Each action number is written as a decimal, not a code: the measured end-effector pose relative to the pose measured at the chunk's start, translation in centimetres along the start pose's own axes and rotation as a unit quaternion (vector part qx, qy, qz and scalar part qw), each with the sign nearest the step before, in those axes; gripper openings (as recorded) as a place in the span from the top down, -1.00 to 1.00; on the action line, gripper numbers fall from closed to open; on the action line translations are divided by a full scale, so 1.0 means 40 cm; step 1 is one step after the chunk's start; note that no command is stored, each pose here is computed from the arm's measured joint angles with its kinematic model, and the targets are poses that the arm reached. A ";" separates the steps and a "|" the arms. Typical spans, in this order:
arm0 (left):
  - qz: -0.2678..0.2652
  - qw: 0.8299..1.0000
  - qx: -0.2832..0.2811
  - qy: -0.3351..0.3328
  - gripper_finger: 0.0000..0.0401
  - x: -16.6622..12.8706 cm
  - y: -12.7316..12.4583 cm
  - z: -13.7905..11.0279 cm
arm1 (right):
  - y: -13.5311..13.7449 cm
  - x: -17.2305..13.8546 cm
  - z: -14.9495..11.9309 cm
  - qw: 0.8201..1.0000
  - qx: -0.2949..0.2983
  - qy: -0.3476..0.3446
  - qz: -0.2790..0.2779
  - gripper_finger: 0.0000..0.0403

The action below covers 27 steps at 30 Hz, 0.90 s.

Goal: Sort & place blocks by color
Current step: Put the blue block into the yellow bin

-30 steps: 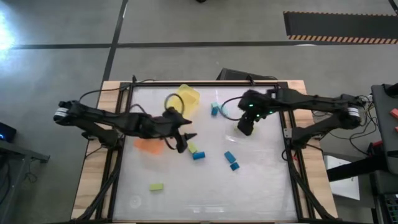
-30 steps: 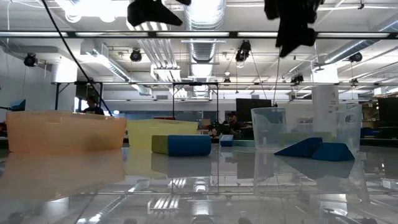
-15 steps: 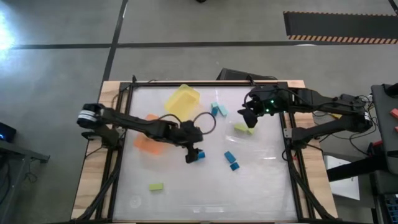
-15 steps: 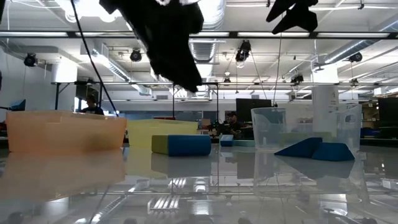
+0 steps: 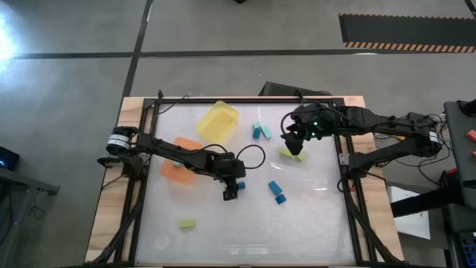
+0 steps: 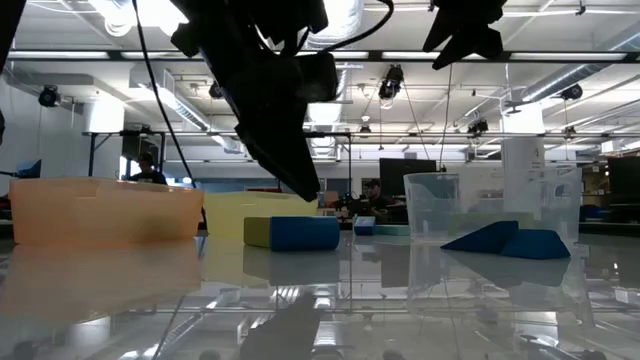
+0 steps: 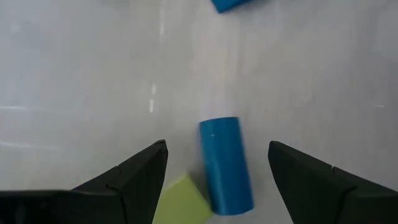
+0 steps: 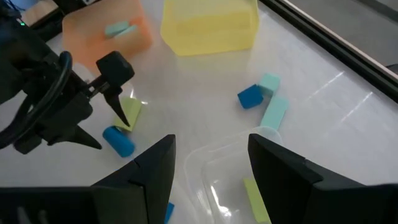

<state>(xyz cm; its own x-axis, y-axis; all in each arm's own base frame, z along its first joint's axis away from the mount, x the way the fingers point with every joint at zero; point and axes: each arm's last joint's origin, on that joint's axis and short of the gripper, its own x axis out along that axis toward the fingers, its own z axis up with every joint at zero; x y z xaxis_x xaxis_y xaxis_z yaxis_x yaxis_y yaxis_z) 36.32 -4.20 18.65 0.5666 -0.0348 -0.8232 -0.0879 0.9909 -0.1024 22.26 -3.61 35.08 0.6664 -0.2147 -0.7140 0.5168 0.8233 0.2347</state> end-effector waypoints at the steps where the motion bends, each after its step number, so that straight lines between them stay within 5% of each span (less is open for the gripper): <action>1: -0.006 1.000 0.001 0.004 -0.32 0.005 -0.002 -0.002 | 0.000 0.000 0.000 1.000 -0.001 0.000 0.000 0.05; 14: -0.017 1.000 0.006 0.007 -0.30 0.053 -0.012 -0.015 | -0.001 0.000 -0.002 1.000 -0.005 0.001 0.000 0.05; 27: -0.011 1.000 0.005 0.020 0.03 0.079 -0.011 -0.025 | -0.001 0.000 -0.003 1.000 -0.010 0.003 -0.001 0.05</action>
<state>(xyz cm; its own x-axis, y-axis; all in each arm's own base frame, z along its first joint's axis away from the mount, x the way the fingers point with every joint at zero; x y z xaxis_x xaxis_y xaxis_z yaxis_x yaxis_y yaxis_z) 37.31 -4.89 15.55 0.5344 -0.0608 -0.8431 -0.0673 0.9912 -0.1141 22.17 -3.59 34.98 0.6619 -0.2127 -0.7188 0.5070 0.8333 0.2203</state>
